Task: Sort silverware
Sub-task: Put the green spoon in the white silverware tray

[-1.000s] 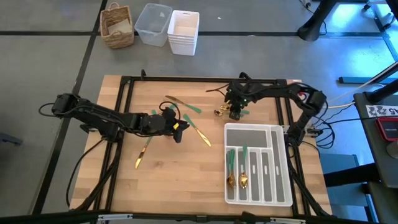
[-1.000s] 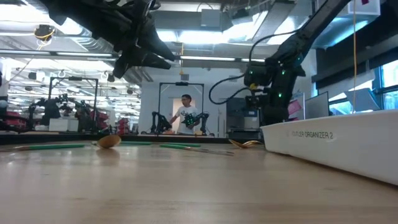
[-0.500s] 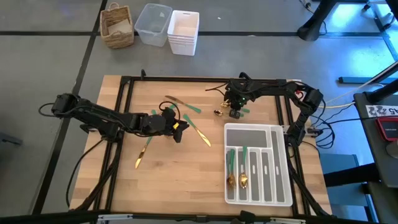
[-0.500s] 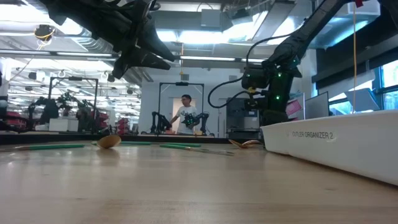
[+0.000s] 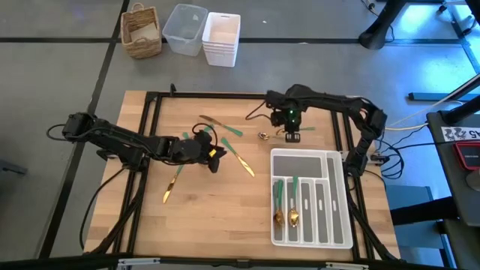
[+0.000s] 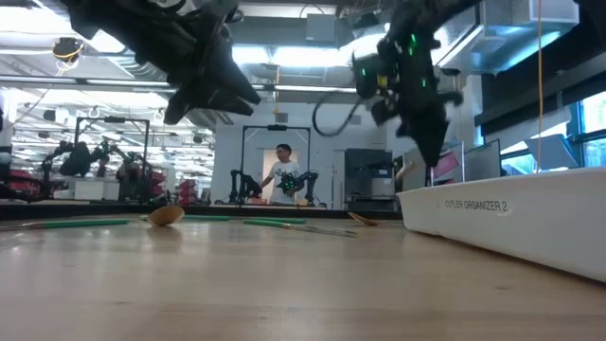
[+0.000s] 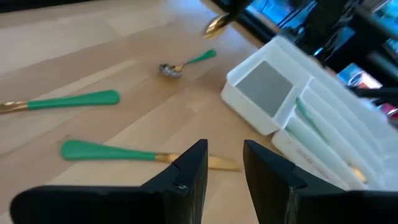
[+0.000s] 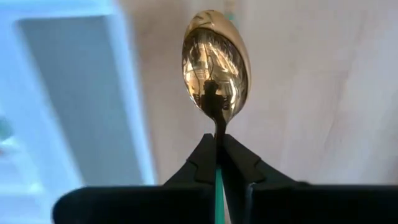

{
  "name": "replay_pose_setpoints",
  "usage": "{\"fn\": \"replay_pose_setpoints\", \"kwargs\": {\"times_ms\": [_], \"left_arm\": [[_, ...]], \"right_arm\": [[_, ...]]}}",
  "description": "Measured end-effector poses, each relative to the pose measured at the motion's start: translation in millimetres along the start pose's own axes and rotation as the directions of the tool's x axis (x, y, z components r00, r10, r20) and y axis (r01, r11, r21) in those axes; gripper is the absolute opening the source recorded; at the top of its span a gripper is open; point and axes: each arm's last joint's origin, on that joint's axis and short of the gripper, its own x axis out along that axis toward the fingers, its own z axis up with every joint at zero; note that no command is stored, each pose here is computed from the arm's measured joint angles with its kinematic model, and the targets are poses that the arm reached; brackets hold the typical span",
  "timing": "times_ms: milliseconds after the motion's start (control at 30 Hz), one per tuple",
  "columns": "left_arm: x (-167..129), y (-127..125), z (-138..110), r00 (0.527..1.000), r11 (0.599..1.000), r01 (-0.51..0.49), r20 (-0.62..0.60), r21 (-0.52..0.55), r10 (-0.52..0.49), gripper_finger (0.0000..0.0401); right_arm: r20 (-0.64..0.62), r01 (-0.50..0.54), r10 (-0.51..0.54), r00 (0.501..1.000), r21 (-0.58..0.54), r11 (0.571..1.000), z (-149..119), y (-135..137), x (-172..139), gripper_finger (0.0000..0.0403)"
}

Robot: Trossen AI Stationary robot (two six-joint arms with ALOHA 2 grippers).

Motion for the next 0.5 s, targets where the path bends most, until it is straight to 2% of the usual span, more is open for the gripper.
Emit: {"fn": "replay_pose_setpoints", "kwargs": {"times_ms": [200, 333, 400, 500], "left_arm": [[-0.1, 2.2, -2.5, 0.999, 1.0, -0.021, -0.024, 0.015, 0.021, 0.0095], [0.0, 2.0, -2.3, 1.0, 1.0, -0.019, -0.022, 0.013, 0.02, 0.0095], [-0.1, 2.0, -2.3, 1.0, 1.0, -0.019, -0.022, 0.014, 0.019, 0.0095], [-0.1, 2.0, -2.3, 1.0, 1.0, -0.019, -0.022, 0.009, 0.019, 0.0095]], "right_arm": [[-0.015, 0.008, -0.01, 1.0, -0.161, 0.987, 13.7, 66.6, -36.7, 0.0009], [-0.073, -0.011, -0.008, 0.997, -0.263, 0.965, 14.8, 122.0, -44.6, 0.0005], [-0.079, -0.06, 0.039, 0.996, -0.29, 0.955, 15.0, 149.2, -42.6, 0.0004], [-0.11, -0.197, 0.171, 0.979, -0.305, 0.932, 11.5, 188.7, -39.9, 0.0006]]}}
